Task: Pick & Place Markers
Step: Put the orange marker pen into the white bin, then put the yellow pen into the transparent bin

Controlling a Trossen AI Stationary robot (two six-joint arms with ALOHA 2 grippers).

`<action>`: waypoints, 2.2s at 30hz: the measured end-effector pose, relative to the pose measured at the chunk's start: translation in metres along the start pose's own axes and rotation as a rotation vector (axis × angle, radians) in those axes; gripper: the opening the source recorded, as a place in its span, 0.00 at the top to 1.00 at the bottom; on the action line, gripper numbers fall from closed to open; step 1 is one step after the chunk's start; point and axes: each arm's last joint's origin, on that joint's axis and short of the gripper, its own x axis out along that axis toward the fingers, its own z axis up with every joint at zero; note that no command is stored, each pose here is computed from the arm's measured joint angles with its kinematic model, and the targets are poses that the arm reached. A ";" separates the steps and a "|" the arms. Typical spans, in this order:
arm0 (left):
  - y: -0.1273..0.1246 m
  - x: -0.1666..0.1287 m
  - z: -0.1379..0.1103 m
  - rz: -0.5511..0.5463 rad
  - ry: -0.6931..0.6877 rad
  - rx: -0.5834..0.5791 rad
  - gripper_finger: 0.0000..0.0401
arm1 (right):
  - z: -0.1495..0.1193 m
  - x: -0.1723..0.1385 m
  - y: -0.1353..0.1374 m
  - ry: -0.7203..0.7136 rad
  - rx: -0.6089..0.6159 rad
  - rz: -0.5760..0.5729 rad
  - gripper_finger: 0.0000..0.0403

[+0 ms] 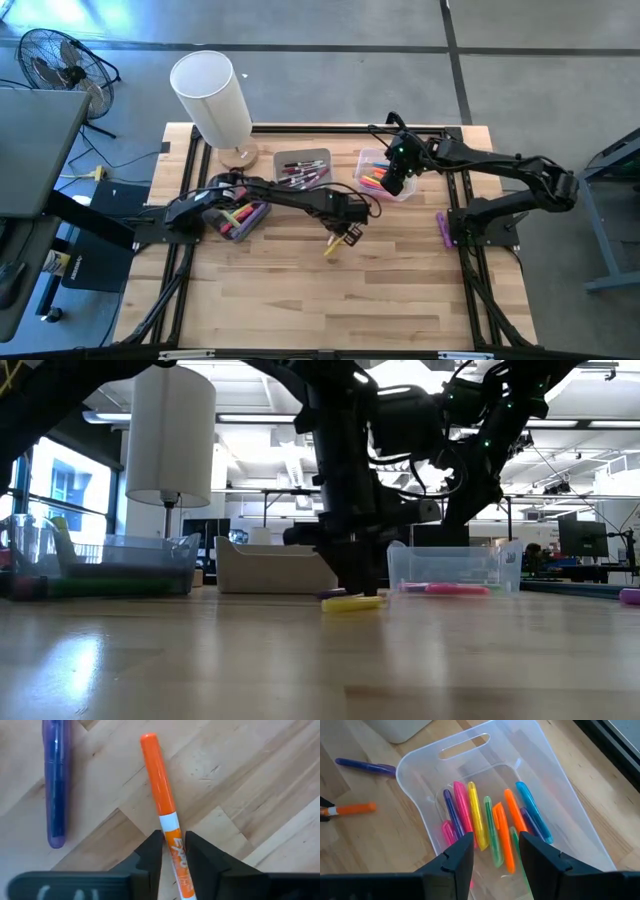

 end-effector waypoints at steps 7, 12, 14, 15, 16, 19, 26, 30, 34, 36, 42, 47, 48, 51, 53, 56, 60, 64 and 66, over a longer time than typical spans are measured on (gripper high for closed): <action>0.002 0.001 -0.001 0.031 -0.004 0.066 0.94 | 0.000 0.000 0.000 -0.001 0.010 0.000 0.64; 0.003 -0.002 -0.001 0.045 -0.005 0.080 0.95 | 0.000 0.000 0.000 0.002 0.019 0.007 0.64; 0.003 -0.012 0.000 0.043 -0.031 0.105 0.95 | 0.000 0.000 0.001 0.007 0.018 0.019 0.64; 0.004 -0.016 0.000 0.049 -0.029 0.125 0.95 | 0.000 0.000 0.001 0.008 0.019 0.027 0.64; 0.006 -0.019 -0.001 0.055 -0.022 0.147 0.95 | 0.000 0.000 0.001 0.009 0.019 0.031 0.64; 0.010 -0.031 0.005 0.042 -0.042 0.227 0.95 | -0.001 0.000 0.001 0.010 0.025 0.036 0.64; 0.038 -0.080 0.026 0.044 -0.067 0.353 0.95 | -0.001 0.000 0.001 0.016 0.041 0.041 0.64; 0.062 -0.108 0.041 0.052 -0.106 0.405 0.95 | -0.002 0.000 0.001 0.023 0.041 0.049 0.64; 0.092 -0.122 0.060 0.084 -0.108 0.423 0.95 | -0.002 0.000 0.002 0.028 0.060 0.075 0.64; 0.108 -0.119 0.067 0.109 -0.076 0.417 0.95 | -0.002 0.000 0.002 0.031 0.063 0.088 0.64; 0.143 -0.118 0.082 0.073 0.012 0.393 0.95 | -0.002 0.000 0.003 0.033 0.060 0.101 0.64; 0.150 -0.105 0.087 0.100 0.041 0.362 0.77 | -0.002 0.000 0.003 0.032 0.039 0.101 0.64; 0.150 -0.107 0.087 0.112 0.034 0.361 0.73 | -0.002 0.000 0.003 0.032 0.036 0.101 0.64; 0.152 -0.109 0.087 0.131 0.027 0.359 0.63 | -0.002 0.000 0.003 0.027 0.033 0.100 0.64; 0.152 -0.108 0.087 0.132 0.029 0.358 0.59 | -0.001 0.000 0.003 0.018 0.033 0.101 0.64; 0.152 -0.108 0.087 0.133 0.030 0.354 0.56 | 0.000 0.000 0.003 0.004 0.033 0.104 0.64; 0.148 -0.109 0.083 0.136 0.043 0.310 0.58 | 0.001 0.000 0.003 -0.002 0.033 0.105 0.64; 0.126 -0.119 0.071 0.063 0.028 0.300 0.68 | 0.001 0.000 0.003 -0.006 0.039 0.106 0.64; 0.107 -0.119 0.058 0.043 0.028 0.349 0.77 | 0.002 0.000 0.003 -0.012 0.039 0.108 0.64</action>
